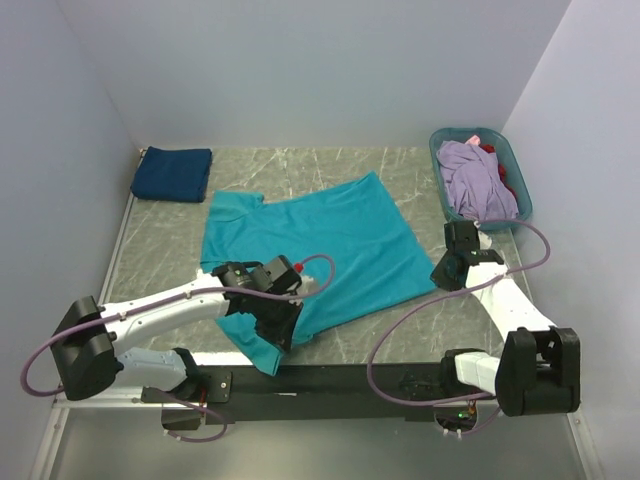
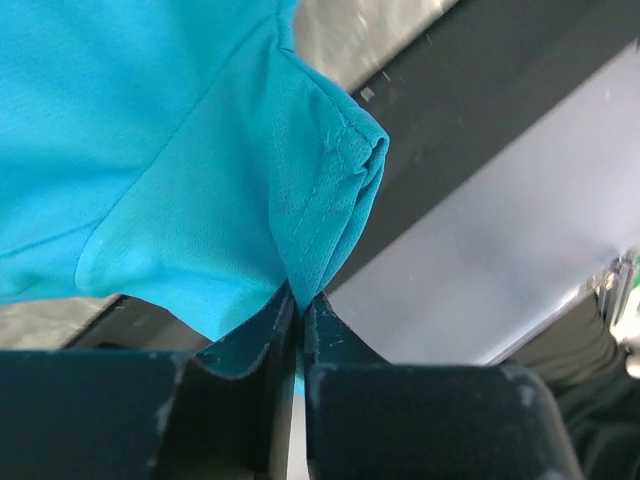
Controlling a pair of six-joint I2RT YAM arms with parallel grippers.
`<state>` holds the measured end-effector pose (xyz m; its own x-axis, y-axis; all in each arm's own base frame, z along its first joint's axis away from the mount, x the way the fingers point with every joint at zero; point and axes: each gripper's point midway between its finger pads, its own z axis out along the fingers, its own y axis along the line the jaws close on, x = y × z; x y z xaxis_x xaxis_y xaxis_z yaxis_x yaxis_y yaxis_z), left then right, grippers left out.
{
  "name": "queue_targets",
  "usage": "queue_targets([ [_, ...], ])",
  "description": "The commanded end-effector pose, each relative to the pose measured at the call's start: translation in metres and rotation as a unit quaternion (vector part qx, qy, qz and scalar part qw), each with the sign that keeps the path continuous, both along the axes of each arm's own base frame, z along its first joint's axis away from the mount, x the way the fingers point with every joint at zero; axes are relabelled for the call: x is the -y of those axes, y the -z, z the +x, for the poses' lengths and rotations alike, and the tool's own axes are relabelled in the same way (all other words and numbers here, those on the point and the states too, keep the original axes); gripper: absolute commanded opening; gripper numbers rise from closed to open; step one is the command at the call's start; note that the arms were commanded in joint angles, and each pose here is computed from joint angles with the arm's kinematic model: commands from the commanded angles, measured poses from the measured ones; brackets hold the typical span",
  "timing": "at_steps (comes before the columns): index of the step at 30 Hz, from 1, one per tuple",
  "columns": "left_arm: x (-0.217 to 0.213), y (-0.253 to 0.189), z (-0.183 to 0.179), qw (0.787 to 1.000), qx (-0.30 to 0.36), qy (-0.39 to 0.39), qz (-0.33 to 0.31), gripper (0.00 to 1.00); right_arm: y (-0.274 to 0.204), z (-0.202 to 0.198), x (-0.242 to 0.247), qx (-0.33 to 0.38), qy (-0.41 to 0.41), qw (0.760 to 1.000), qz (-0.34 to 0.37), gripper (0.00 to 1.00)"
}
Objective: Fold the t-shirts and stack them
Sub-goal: Flatten the tshirt out
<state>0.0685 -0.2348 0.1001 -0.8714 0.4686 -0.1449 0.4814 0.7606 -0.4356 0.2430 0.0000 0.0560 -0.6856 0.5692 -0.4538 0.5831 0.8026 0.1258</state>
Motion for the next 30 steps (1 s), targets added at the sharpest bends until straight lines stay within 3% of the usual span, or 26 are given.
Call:
queue_targets([
  [1, 0.019, -0.006, -0.024, 0.999, -0.024, 0.030, -0.036, 0.14, 0.006, -0.014, 0.009, -0.008, 0.023, 1.000, -0.002, 0.10],
  [3, 0.017, 0.000, -0.032, 0.998, -0.031, 0.038, -0.026, 0.26, 0.008, -0.019, 0.010, -0.009, 0.026, 1.000, -0.002, 0.16],
  [5, 0.015, 0.004, -0.041, 0.998, -0.036, 0.052, -0.016, 0.37, 0.006, -0.020, 0.010, -0.006, 0.027, 1.000, -0.001, 0.28],
  [8, 0.014, 0.000, -0.047, 0.997, -0.031, 0.070, -0.023, 0.60, -0.003, -0.021, 0.010, 0.011, 0.030, 0.999, -0.001, 0.42],
  [9, 0.014, -0.004, -0.048, 0.996, -0.025, 0.079, -0.028, 0.78, -0.009, -0.019, 0.011, 0.021, 0.030, 0.999, -0.003, 0.45],
  [12, 0.020, -0.019, -0.037, 0.996, 0.008, 0.076, -0.037, 0.94, -0.032, -0.006, 0.010, 0.065, 0.025, 0.998, 0.000, 0.51],
  [16, 0.039, -0.054, -0.002, 0.995, 0.052, 0.036, -0.076, 0.96, -0.061, 0.017, -0.003, 0.125, 0.001, 0.992, 0.017, 0.56],
  [22, 0.026, -0.066, 0.053, 0.990, 0.057, -0.075, -0.107, 0.88, -0.065, 0.042, -0.040, 0.130, -0.091, 0.986, 0.057, 0.54],
  [27, 0.037, -0.090, 0.022, 0.985, 0.024, -0.042, -0.165, 0.92, -0.051, 0.043, -0.050, 0.111, -0.111, 0.986, 0.059, 0.52],
  [30, 0.024, -0.079, 0.030, 0.986, 0.034, -0.085, -0.139, 0.90, -0.040, 0.044, -0.054, 0.099, -0.111, 0.986, 0.073, 0.50],
])
